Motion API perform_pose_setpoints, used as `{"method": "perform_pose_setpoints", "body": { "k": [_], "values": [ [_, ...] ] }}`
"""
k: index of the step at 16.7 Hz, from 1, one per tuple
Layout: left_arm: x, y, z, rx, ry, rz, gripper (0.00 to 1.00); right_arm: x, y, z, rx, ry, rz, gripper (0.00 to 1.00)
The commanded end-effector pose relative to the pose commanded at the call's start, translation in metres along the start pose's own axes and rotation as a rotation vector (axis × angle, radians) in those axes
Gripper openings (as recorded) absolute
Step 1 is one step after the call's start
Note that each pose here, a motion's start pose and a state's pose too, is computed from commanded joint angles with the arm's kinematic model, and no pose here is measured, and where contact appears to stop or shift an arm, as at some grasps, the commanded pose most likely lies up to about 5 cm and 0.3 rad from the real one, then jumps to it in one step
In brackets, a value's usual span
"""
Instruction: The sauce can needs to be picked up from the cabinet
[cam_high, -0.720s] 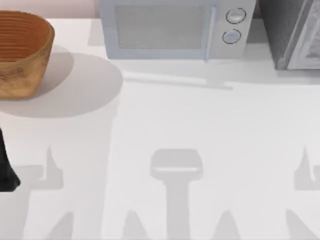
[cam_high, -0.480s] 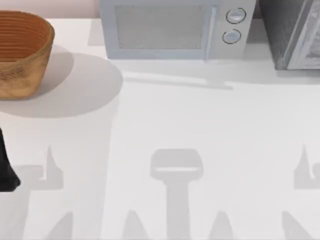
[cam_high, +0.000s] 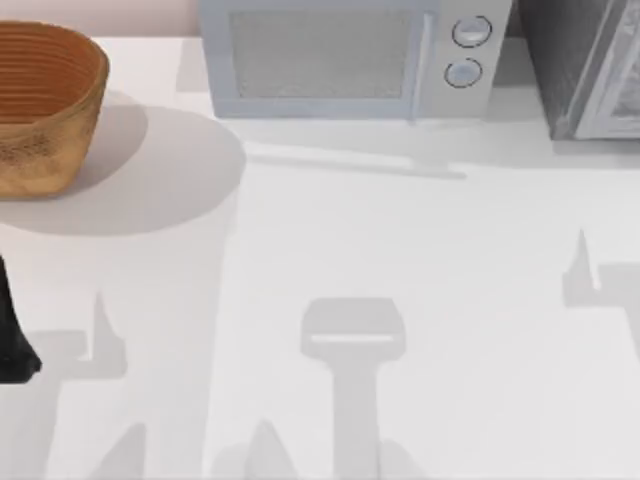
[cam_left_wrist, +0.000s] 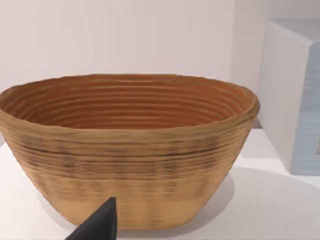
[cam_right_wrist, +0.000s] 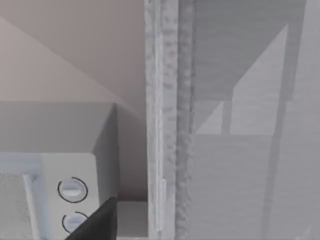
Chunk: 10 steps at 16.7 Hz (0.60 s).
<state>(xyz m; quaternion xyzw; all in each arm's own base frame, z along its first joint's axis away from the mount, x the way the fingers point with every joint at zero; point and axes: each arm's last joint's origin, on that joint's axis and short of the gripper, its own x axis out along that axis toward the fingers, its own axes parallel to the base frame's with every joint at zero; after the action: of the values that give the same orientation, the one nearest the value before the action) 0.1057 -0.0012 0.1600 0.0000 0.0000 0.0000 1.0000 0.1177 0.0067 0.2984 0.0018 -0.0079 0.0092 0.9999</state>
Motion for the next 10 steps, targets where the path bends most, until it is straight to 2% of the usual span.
{"method": "perform_pose_setpoints", "body": {
  "k": [6,10],
  "values": [
    [0.000,0.000,0.000,0.000,0.000,0.000,1.00,0.053,0.014,0.121,-0.001,0.006,0.003,1.00],
    [0.000,0.000,0.000,0.000,0.000,0.000,1.00,0.097,0.026,0.177,-0.001,0.006,-0.002,1.00]
  ]
}}
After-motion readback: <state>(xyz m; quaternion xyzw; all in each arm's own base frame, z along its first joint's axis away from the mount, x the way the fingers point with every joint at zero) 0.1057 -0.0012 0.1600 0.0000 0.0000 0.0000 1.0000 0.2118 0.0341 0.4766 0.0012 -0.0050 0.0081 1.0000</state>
